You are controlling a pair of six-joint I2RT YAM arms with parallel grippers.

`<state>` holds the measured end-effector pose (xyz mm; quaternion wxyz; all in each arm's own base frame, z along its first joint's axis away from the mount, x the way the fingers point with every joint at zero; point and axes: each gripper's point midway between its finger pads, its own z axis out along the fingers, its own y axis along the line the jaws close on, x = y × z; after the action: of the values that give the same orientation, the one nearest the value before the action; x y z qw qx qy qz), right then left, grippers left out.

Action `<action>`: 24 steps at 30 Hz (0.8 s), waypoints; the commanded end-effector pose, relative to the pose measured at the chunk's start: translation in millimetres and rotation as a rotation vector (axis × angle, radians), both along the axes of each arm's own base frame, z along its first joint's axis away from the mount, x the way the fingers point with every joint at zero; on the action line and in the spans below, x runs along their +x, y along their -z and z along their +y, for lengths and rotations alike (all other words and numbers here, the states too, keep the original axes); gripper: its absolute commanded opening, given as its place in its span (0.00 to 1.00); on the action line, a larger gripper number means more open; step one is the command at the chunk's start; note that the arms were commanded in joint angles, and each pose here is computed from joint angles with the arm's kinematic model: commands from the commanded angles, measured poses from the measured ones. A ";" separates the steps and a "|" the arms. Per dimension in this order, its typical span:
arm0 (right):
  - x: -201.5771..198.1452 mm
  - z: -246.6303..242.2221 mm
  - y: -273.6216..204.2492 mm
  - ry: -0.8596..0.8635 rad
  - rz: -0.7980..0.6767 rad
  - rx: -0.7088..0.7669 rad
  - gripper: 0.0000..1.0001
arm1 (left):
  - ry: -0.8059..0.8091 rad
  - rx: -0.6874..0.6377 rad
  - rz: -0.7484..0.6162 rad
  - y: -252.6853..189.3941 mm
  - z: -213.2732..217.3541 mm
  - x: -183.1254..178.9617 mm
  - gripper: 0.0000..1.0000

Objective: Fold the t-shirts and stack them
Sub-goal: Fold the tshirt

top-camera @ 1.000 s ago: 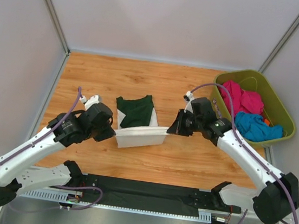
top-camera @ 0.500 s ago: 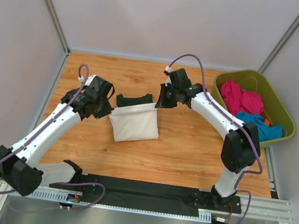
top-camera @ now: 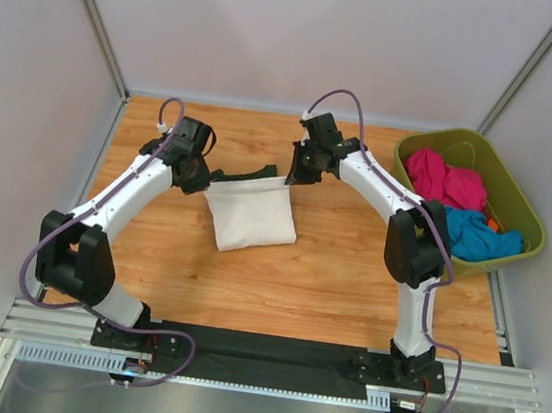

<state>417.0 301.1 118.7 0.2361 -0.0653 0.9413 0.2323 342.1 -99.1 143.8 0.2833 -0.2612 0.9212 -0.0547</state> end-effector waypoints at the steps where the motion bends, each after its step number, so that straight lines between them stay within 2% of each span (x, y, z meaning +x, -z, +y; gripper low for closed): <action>1: 50.9 -33.8 -1.6 0.095 -0.099 -0.071 0.00 | -0.015 0.092 -0.028 -2.3 24.5 25.4 0.00; 14: 119.1 -33.4 39.7 0.112 -0.122 -0.009 0.00 | -0.061 0.083 0.048 64.4 39.5 99.0 0.00; 16: 126.8 -28.5 39.2 0.096 -0.130 0.019 0.02 | -0.044 0.074 0.035 65.9 38.3 111.2 0.00; 17: 129.7 -25.8 37.0 0.093 -0.139 0.032 0.06 | -0.033 0.065 0.027 65.4 36.9 115.3 0.03; 21: 140.9 -18.5 20.7 0.097 -0.192 0.083 0.08 | 0.044 0.027 -0.066 47.9 23.9 140.6 0.09; 22: 143.2 -16.7 16.6 0.099 -0.206 0.091 0.10 | 0.050 0.028 -0.069 47.2 23.3 144.3 0.11; 24: 149.3 -12.7 2.5 0.090 -0.237 0.110 0.39 | 0.075 0.048 -0.087 33.5 22.8 155.1 0.30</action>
<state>526.9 298.2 72.5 0.2804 -0.0376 0.9235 0.2589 468.7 -89.7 81.6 0.2814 -0.2389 0.9271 -0.0647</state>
